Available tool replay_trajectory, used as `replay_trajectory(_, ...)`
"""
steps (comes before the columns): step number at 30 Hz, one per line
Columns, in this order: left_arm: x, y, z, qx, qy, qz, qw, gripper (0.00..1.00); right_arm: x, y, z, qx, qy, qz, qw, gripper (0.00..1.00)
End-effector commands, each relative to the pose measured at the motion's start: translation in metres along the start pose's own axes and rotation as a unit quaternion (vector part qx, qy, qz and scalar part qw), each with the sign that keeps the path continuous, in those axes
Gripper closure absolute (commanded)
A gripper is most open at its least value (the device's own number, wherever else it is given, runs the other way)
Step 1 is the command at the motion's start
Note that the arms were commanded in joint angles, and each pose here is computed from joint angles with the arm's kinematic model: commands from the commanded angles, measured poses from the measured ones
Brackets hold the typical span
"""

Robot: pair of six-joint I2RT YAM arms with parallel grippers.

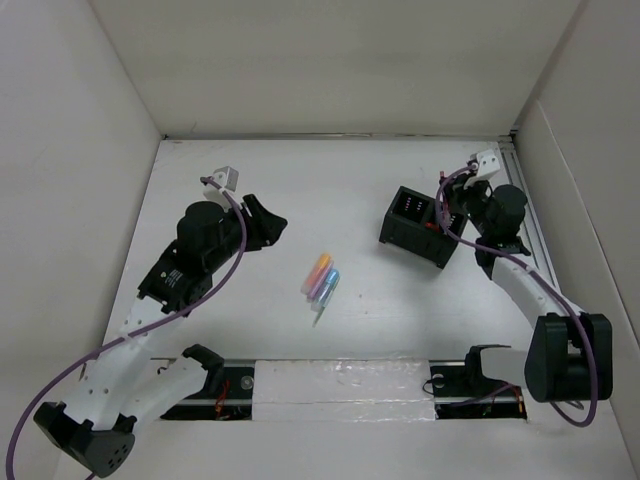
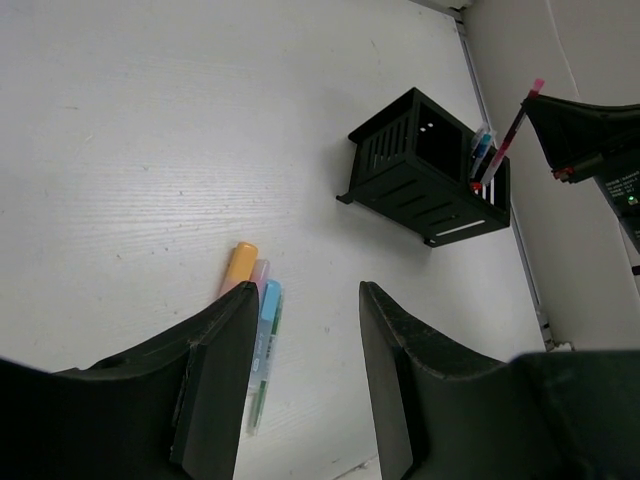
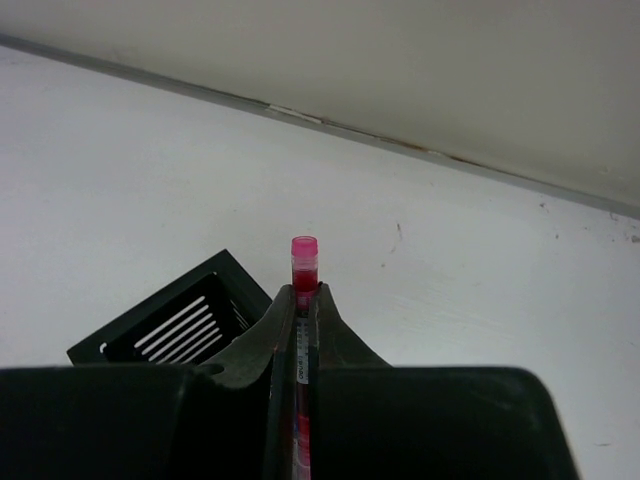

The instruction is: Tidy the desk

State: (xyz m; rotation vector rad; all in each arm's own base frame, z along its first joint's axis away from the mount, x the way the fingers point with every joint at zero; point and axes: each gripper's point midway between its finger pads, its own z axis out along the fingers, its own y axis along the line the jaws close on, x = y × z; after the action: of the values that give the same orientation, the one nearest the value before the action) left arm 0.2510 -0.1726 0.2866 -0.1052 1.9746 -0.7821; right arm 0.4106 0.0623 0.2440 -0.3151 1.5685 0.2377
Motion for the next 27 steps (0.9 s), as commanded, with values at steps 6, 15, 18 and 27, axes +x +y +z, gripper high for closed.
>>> replay_trajectory(6, -0.003, 0.001, -0.003, -0.002, -0.012, 0.007, 1.0, 0.59, -0.031, 0.001, -0.017, 0.01, -0.051, -0.006, 0.999, 0.37)
replay_trajectory(15, -0.008, 0.006, -0.004, -0.013, -0.023, 0.027, 0.999, 0.59, -0.028, 0.094, -0.029, -0.072, 0.064, -0.04, 0.995, 0.9)
replay_trajectory(18, -0.009, 0.005, -0.005, -0.01, -0.027, 0.03, 0.999, 0.72, 0.021, 0.159, -0.045, -0.122, 0.142, -0.028, 0.982, 0.96)
replay_trajectory(27, -0.005, 0.008, -0.004, -0.011, -0.022, 0.032, 0.999, 0.89, 0.116, 0.276, -0.068, -0.233, 0.286, -0.001, 0.929, 0.48)
